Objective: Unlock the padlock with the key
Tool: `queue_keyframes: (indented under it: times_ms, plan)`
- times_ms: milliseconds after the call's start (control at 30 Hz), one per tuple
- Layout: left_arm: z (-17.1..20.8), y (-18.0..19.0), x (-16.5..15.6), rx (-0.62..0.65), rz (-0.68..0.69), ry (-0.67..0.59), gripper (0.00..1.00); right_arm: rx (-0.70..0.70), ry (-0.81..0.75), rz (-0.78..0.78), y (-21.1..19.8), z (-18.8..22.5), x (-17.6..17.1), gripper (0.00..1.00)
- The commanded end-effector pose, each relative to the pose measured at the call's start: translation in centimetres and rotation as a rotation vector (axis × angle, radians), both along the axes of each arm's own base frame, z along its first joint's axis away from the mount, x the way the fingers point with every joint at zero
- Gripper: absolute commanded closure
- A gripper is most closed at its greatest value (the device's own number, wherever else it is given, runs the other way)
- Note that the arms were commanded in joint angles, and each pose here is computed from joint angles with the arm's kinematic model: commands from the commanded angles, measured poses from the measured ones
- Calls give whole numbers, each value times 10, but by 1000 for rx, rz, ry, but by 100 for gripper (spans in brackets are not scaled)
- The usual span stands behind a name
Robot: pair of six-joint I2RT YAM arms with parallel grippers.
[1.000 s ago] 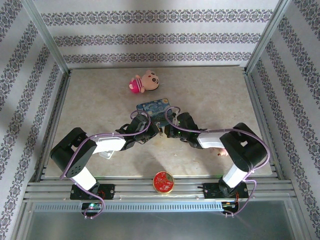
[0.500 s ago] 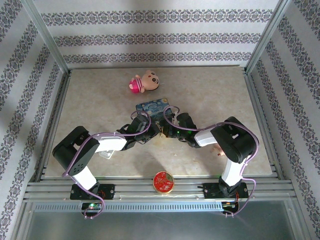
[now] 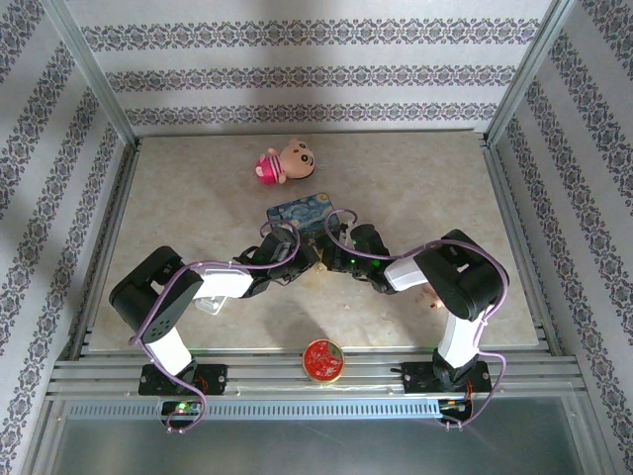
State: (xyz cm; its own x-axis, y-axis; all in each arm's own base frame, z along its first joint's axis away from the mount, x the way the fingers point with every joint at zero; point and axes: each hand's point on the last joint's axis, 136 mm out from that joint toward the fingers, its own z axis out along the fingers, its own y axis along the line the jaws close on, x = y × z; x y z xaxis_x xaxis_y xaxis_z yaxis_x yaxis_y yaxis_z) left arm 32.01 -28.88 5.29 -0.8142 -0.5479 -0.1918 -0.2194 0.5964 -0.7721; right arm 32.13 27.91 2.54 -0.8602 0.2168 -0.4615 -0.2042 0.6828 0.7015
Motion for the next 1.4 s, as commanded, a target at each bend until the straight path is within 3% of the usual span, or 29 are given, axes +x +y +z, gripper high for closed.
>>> queue_keyframes:
  times_ms: [0,300,600,1000,1367]
  plan:
    - [-8,-12,-7,-43,-34,51,81,137,-77,89,26,34,-2,96]
    - [-7,-12,-3,-26,-35,45,100,135,-80,86,24,35,-4,96]
    - [7,-5,0,-16,-22,23,100,64,-120,42,7,40,-6,85]
    - [12,0,1,19,-5,80,100,-310,-203,23,-26,31,-32,79]
    - [15,0,3,2,-5,110,100,-508,-300,107,-20,35,-48,75]
